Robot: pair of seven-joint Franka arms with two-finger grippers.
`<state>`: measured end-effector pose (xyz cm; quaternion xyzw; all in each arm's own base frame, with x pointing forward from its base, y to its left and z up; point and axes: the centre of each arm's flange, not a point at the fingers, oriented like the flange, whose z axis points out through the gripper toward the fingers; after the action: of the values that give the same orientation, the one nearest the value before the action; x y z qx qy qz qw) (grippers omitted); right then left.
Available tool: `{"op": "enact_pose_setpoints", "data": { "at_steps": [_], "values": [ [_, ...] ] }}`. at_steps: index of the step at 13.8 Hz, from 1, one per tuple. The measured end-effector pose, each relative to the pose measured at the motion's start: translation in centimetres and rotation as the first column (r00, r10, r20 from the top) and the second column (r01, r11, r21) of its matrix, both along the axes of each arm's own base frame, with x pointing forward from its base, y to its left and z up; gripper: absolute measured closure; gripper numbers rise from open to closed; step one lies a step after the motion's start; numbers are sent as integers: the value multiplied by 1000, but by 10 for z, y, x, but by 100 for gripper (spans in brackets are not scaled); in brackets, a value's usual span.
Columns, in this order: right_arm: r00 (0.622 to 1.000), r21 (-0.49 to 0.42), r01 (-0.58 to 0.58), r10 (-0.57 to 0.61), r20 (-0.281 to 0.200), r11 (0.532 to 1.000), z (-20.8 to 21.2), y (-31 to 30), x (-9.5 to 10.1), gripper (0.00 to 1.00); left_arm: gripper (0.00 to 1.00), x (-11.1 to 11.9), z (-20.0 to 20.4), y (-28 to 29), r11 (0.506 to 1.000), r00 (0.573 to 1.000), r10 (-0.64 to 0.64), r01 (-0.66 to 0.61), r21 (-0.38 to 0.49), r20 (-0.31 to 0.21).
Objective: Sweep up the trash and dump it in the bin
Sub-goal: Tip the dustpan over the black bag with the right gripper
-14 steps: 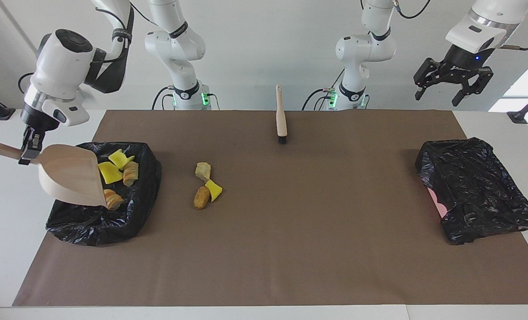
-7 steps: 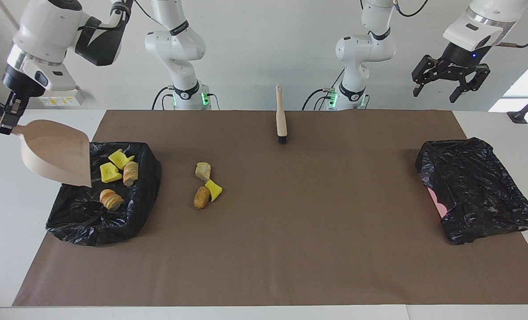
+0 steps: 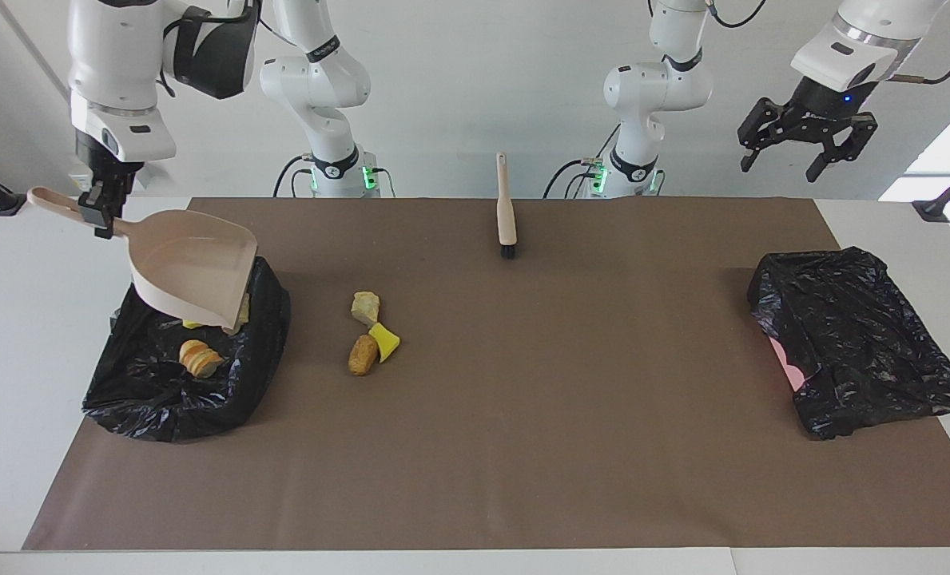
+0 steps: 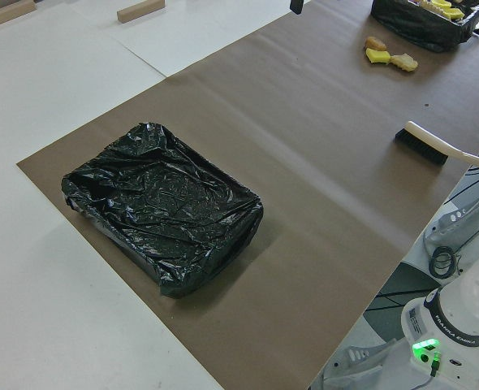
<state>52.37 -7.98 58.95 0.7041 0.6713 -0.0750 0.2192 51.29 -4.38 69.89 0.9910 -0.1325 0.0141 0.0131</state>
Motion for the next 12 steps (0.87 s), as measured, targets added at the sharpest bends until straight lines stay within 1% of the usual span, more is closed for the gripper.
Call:
{"op": "enact_pose_setpoints", "data": {
  "at_steps": [2, 4, 6, 7, 9, 10, 12],
  "values": [
    [993, 69, 116, -117, 14, 991, -20, 44, 1, 67, 0, 0, 0, -1, 1000, 1000, -2, 2, 0, 0],
    [971, 128, 235, -239, 15, 963, -43, 95, 2, 67, 0, 0, -1, -2, 1000, 1000, -3, 3, 1, -3],
    [938, 165, 338, -346, 22, 927, -65, 138, 5, 67, 0, 0, -2, -2, 1000, 1000, -4, 4, 1, -6],
    [913, 187, 397, -407, 17, 899, -77, 157, 6, 67, 0, 0, -3, -2, 1000, 1000, -4, 4, 1, -7],
    [849, 227, 515, -528, -5, 827, -101, 192, 6, 67, 0, 0, -4, -2, 1000, 1000, -3, 3, 1, -9],
    [807, 240, 575, -590, -10, 782, -113, 211, 6, 67, 0, -1, -4, -2, 1000, 1000, -1, 1, 1, -9],
    [704, 278, 690, -709, -41, 668, -132, 253, 7, 67, 0, -2, -3, -3, 1000, 1000, 1, -1, 1, -8]
  ]
}}
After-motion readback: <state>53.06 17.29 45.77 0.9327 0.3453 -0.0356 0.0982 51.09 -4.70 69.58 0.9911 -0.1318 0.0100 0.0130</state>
